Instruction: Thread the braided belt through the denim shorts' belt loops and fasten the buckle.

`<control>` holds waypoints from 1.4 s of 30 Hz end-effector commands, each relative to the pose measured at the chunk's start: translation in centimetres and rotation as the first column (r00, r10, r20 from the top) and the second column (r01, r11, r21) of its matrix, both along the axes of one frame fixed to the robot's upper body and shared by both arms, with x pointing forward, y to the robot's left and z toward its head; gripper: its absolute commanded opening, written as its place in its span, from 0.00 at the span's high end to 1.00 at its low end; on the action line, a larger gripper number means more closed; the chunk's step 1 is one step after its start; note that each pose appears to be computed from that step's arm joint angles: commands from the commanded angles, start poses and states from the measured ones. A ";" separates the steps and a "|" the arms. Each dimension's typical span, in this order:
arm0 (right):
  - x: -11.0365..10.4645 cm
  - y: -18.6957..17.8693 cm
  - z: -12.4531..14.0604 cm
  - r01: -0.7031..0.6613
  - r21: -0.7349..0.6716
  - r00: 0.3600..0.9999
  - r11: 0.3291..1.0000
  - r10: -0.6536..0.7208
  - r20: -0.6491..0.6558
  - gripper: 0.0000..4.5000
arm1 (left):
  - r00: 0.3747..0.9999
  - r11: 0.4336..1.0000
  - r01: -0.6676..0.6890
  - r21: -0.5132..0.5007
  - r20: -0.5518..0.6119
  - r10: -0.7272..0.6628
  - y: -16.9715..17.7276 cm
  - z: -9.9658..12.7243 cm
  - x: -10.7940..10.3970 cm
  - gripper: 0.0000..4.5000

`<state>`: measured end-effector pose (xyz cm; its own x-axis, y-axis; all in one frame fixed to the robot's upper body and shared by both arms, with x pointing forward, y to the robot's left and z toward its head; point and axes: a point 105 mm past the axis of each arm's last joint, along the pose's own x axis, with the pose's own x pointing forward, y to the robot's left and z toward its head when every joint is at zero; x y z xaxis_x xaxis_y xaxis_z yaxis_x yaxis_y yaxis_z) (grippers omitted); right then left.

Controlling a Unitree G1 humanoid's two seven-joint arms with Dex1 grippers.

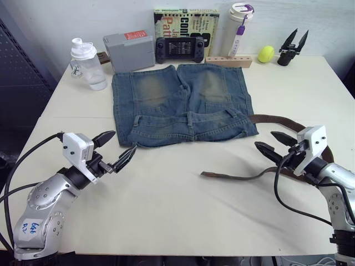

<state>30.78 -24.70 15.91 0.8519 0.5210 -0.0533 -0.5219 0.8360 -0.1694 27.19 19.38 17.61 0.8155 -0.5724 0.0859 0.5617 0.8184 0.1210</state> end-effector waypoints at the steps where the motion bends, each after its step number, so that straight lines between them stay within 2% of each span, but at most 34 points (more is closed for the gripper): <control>1: -1.0 1.8 0.7 -0.178 -0.050 0.983 0.983 0.175 -0.060 0.24 | 0.993 0.992 0.118 0.050 0.014 -0.118 -1.2 0.7 -0.6 0.00; 3: -2.2 3.4 0.0 -0.336 -0.073 0.929 0.939 0.317 -0.189 0.24 | 0.968 0.963 0.251 0.099 -0.032 -0.249 -2.7 0.3 -1.5 0.00; 5: -3.3 4.1 -0.4 -0.438 -0.075 0.871 0.896 0.402 -0.284 0.24 | 0.933 0.926 0.358 0.117 -0.077 -0.351 -3.7 0.1 -2.4 0.00; 7: -3.6 5.0 -0.4 -0.523 -0.100 0.817 0.846 0.464 -0.342 0.24 | 0.888 0.875 0.458 0.155 -0.119 -0.444 -4.7 0.0 -3.3 0.00; 9: -3.5 5.4 -0.6 -0.570 -0.150 0.790 0.808 0.489 -0.370 0.24 | 0.859 0.840 0.511 0.183 -0.138 -0.493 -5.3 0.0 -3.8 0.00; 13: -2.3 5.2 -2.3 -0.576 -0.317 0.797 0.753 0.433 -0.421 0.24 | 0.831 0.805 0.556 0.209 -0.139 -0.538 -6.1 0.3 -4.2 0.00; 22: -1.9 4.3 -5.3 -0.584 -0.380 0.786 0.717 0.382 -0.486 0.24 | 0.833 0.807 0.553 0.207 -0.121 -0.540 -6.6 0.6 -4.4 0.00; 25: -1.7 4.2 -5.9 -0.578 -0.410 0.795 0.706 0.375 -0.476 0.43 | 0.834 0.808 0.552 0.206 -0.118 -0.539 -6.6 0.8 -4.3 0.00; 30: -2.2 4.6 -6.5 -0.619 -0.416 0.771 0.666 0.417 -0.481 0.96 | 0.825 0.799 0.565 0.208 -0.111 -0.554 -6.8 1.1 -4.0 0.00; 31: -2.4 4.8 -6.5 -0.630 -0.410 0.764 0.659 0.430 -0.482 0.99 | 0.822 0.796 0.568 0.209 -0.109 -0.559 -6.9 1.2 -3.9 0.00; 34: -2.8 5.5 -6.0 -0.659 -0.401 0.745 0.636 0.480 -0.463 0.99 | 0.812 0.786 0.582 0.209 -0.092 -0.577 -7.1 1.8 -3.1 0.00; 36: -3.1 6.5 -4.5 -0.677 -0.378 0.733 0.632 0.533 -0.424 0.99 | 0.793 0.769 0.607 0.200 -0.082 -0.604 -7.5 2.3 -2.6 0.00; 39: -3.4 7.9 -2.3 -0.699 -0.354 0.715 0.622 0.594 -0.369 0.99 | 0.748 0.727 0.661 0.185 -0.091 -0.657 -8.2 2.5 -2.4 0.00; 42: -4.0 9.6 0.2 -0.724 -0.368 0.687 0.584 0.656 -0.311 0.99 | 0.666 0.658 0.746 0.098 -0.122 -0.736 -9.5 2.3 -2.4 0.00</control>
<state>27.28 -16.05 13.61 0.2230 0.8076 -0.5460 -0.9664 0.1095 -0.2327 25.26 10.63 19.72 0.1897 -0.9773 -0.0947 0.9704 0.1719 0.1698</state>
